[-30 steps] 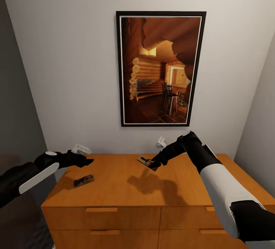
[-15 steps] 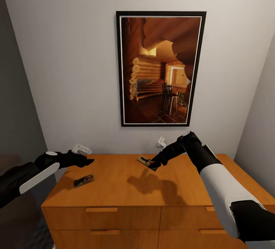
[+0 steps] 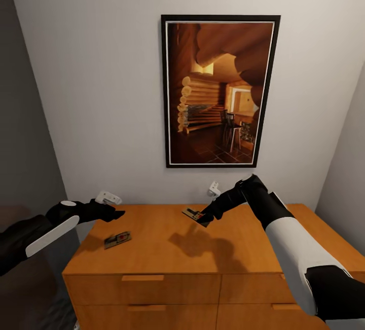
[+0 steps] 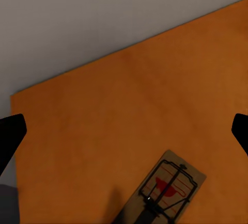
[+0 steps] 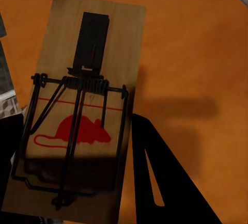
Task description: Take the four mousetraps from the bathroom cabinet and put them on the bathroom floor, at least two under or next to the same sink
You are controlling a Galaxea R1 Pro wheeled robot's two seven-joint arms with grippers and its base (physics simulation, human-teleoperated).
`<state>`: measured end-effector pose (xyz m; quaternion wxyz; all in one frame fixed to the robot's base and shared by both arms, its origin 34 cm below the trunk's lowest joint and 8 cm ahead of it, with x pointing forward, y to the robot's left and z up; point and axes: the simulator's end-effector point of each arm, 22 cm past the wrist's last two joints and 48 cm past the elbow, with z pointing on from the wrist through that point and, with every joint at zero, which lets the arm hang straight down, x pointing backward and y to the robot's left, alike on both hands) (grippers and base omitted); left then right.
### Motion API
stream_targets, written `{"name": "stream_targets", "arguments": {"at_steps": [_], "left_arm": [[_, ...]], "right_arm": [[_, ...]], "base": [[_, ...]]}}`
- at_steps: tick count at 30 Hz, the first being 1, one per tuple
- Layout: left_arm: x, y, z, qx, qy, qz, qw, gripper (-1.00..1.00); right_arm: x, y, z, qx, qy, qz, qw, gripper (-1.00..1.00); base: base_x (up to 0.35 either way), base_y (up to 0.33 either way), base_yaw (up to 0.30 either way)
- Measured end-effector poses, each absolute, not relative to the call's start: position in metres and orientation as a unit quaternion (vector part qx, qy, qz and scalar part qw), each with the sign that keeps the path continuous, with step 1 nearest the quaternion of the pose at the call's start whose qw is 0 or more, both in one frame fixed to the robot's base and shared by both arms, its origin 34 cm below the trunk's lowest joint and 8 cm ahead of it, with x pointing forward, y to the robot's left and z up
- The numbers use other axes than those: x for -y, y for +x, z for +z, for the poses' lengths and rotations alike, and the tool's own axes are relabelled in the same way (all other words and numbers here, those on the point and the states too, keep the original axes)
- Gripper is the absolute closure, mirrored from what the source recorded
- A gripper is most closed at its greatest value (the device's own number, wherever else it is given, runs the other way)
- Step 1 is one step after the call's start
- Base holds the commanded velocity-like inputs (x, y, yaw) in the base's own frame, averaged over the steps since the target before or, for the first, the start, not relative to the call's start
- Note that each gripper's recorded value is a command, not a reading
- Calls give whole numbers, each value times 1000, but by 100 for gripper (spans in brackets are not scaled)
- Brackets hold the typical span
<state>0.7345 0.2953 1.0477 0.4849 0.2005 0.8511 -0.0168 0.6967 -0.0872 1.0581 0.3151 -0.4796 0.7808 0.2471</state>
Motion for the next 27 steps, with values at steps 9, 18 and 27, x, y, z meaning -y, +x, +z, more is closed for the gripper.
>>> {"name": "stream_targets", "arguments": {"at_steps": [9, 18, 27], "left_arm": [[-295, 734, 1047, -851, 201, -17, 485, -100], [-295, 734, 1047, -851, 201, -17, 485, -100], [-290, 734, 1047, -851, 203, -21, 484, -100]], "right_arm": [[87, 697, 1058, -781, -480, 247, 315, 100], [87, 697, 1058, -781, -480, 247, 315, 100], [87, 697, 1058, -781, -480, 247, 315, 100]], "base": [[0, 123, 0], [0, 6, 0], [0, 0, 0]]}}
